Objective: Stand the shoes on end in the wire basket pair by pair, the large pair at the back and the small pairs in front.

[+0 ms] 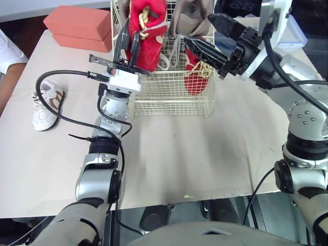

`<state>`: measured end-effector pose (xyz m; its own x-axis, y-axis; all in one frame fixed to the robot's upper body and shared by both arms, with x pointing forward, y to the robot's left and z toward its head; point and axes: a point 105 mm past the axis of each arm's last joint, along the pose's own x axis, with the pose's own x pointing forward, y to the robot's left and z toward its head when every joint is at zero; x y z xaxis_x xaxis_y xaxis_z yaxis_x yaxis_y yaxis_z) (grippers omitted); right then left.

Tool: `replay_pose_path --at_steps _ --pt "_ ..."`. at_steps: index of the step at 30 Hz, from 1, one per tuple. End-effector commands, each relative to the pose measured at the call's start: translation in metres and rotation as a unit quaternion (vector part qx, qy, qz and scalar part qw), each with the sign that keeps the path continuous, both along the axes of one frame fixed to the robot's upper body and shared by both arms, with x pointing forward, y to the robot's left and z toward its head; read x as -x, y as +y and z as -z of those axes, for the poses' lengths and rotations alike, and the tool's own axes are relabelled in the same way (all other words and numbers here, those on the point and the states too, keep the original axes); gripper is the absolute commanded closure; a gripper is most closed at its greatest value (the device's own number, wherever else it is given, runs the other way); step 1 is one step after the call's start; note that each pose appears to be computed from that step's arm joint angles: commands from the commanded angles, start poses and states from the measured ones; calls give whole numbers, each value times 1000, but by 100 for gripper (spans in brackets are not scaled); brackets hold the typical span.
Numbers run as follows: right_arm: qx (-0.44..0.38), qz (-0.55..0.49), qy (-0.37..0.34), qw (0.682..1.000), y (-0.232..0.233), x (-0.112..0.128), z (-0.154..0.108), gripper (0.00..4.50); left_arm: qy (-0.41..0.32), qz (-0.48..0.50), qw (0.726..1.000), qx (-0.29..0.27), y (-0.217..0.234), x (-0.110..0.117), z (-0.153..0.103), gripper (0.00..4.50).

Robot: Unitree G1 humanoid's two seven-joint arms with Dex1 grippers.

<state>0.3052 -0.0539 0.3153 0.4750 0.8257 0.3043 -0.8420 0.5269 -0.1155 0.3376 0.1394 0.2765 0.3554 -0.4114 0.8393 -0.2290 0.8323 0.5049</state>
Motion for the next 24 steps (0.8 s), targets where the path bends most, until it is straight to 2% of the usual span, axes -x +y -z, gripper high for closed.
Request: replay_pose_path --at_steps 1,6,12,17,22,24 --pt "-16 7 -31 999 -7 7 -14 0 -18 1 1000 2 -3 2 -11 447" --pt "-15 10 -31 999 -8 6 -14 0 -45 16 998 32 -4 10 -29 447" --pt "-13 11 -31 999 -7 6 -12 0 -45 22 998 49 -5 12 -35 447" --pt "-14 8 -31 999 -6 6 -13 0 18 9 1000 17 -11 -10 -15 447" --pt "-15 7 -31 999 -5 6 -12 0 92 -6 996 20 -8 -34 10 447" --pt "-14 8 -29 999 -6 7 -11 0 109 -5 994 23 -8 -37 18 447"
